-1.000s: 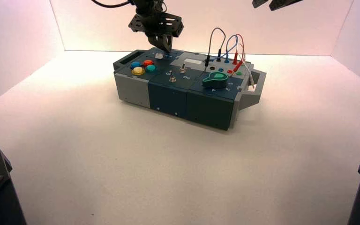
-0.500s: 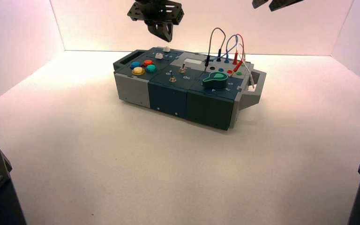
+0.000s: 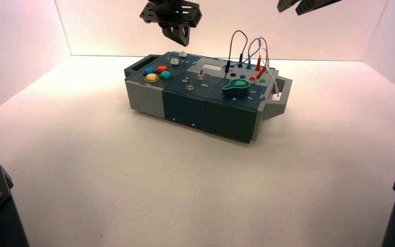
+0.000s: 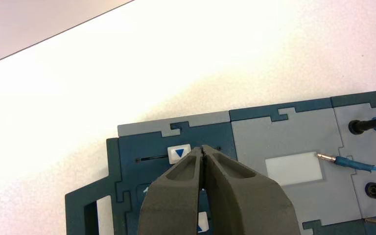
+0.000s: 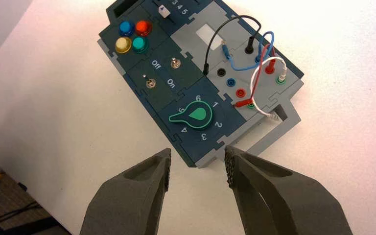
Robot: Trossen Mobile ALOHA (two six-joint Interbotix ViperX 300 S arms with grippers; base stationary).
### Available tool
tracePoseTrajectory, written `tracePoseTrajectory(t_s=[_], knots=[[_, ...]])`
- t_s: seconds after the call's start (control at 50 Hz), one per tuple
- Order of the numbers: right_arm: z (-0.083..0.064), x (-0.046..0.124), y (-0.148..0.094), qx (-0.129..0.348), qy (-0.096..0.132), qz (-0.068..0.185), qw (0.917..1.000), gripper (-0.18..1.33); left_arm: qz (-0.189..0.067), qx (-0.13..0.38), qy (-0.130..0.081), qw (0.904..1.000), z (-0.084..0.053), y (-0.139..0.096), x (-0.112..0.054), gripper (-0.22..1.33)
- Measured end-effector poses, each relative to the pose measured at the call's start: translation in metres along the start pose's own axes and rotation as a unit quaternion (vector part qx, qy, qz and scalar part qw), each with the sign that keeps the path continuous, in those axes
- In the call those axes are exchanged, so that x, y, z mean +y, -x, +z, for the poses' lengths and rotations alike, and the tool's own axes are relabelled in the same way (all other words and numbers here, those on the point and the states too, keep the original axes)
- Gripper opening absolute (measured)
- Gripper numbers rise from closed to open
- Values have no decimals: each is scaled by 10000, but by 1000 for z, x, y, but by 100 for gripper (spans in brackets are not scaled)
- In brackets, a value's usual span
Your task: Move the top slider to position 3.
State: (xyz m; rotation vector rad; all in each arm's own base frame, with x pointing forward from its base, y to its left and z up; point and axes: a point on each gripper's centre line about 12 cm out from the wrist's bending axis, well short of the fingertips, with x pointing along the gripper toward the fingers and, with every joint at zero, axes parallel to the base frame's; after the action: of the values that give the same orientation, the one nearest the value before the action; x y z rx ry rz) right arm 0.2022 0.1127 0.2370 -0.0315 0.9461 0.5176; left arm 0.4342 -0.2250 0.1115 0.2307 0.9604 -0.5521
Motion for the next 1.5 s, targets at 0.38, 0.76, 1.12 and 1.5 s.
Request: tracePoseTrajectory(t_s=[0.38, 0.76, 1.12, 1.5], knots=[[-3, 0, -1, 69, -9, -3, 10000, 109, -266, 755, -237, 9965, -12, 7, -5, -16], [-9, -1, -3, 151, -25, 2, 9999, 109, -249, 1106, -487, 9924, -12, 28, -1, -16], [-10, -1, -2, 205, 7, 9, 9998, 109, -245, 1209, -751, 9895, -1, 48, 5, -16], [-7, -3, -7, 228, 232, -58, 9995, 109, -253, 1135, -845, 9896, -4, 61, 3, -16]])
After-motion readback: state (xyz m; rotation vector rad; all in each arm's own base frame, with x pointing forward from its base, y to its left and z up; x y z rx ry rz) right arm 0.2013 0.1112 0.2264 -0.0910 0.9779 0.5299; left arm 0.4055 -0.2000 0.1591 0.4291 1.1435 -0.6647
